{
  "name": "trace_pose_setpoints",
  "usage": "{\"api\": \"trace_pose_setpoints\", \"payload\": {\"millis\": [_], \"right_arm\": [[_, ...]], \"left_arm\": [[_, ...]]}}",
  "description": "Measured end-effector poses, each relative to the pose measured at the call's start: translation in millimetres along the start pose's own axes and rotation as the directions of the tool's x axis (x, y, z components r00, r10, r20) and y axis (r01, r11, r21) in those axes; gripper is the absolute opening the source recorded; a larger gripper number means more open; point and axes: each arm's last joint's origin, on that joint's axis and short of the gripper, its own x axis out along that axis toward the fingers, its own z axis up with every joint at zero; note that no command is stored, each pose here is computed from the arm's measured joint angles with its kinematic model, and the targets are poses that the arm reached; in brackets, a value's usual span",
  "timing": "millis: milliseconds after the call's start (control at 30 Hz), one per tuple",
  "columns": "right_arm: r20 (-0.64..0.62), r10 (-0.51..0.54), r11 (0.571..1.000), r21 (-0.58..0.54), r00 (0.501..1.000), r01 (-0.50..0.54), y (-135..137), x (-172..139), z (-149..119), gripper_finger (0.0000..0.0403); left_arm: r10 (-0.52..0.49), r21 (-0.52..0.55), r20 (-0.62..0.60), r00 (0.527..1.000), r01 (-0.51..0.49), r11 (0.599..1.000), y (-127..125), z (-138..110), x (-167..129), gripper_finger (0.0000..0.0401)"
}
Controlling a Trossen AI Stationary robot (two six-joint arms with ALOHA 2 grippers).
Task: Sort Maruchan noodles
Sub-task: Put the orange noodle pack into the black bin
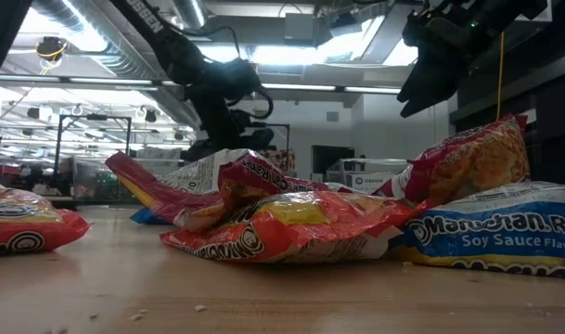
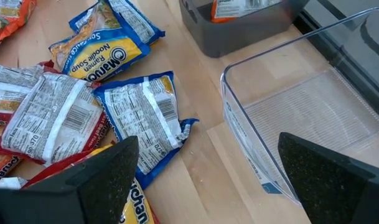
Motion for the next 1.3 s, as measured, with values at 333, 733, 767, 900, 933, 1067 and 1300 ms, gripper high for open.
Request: {"api": "trace_pose_setpoints", "payload": {"millis": [333, 733, 767, 900, 933, 1067, 1300], "right_arm": [[0.141, -0.026, 0.999, -0.028, 0.990, 0.030, 1.4, 1.3, 13.7, 0.0369], [0.282, -0.049, 0.999, 0.030, 0.958, 0.043, -13.0, 69.9, 78.6, 0.0324], [0.271, -0.052, 0.999, 0.019, 0.961, 0.048, -14.8, 79.1, 86.7, 0.0306], [0.256, -0.054, 0.998, -0.018, 0.965, 0.060, -17.4, 112.6, 124.5, 0.0211], [0.243, -0.060, 0.998, -0.018, 0.968, 0.066, -18.9, 120.7, 132.8, 0.0182], [0.168, -0.086, 0.995, -0.042, 0.982, 0.095, -21.8, 156.5, 158.7, 0.0062], [0.033, -0.149, 0.986, -0.064, 0.988, 0.151, -30.6, 206.3, 180.3, 0.0018]], "left_arm": [[0.076, 0.258, -0.045, 0.996, -0.062, 0.964, -28.7, 23.3, -11.6, 0.0000], [-0.034, 0.163, 0.203, 0.979, 0.000, 0.987, -17.1, 103.4, -151.9, 0.0000], [-0.049, 0.152, 0.246, 0.968, 0.011, 0.988, -14.4, 108.3, -168.2, 0.0000], [-0.050, 0.129, 0.359, 0.932, 0.004, 0.992, 0.2, 113.3, -217.1, 0.0000], [-0.040, 0.119, 0.379, 0.924, -0.005, 0.993, 4.4, 113.0, -226.6, 0.0000], [-0.023, 0.095, 0.422, 0.906, -0.019, 0.995, 20.2, 109.2, -257.6, 0.0000], [0.007, 0.112, 0.395, 0.919, -0.055, 0.992, 33.2, 99.3, -274.3, 0.0000]]}}
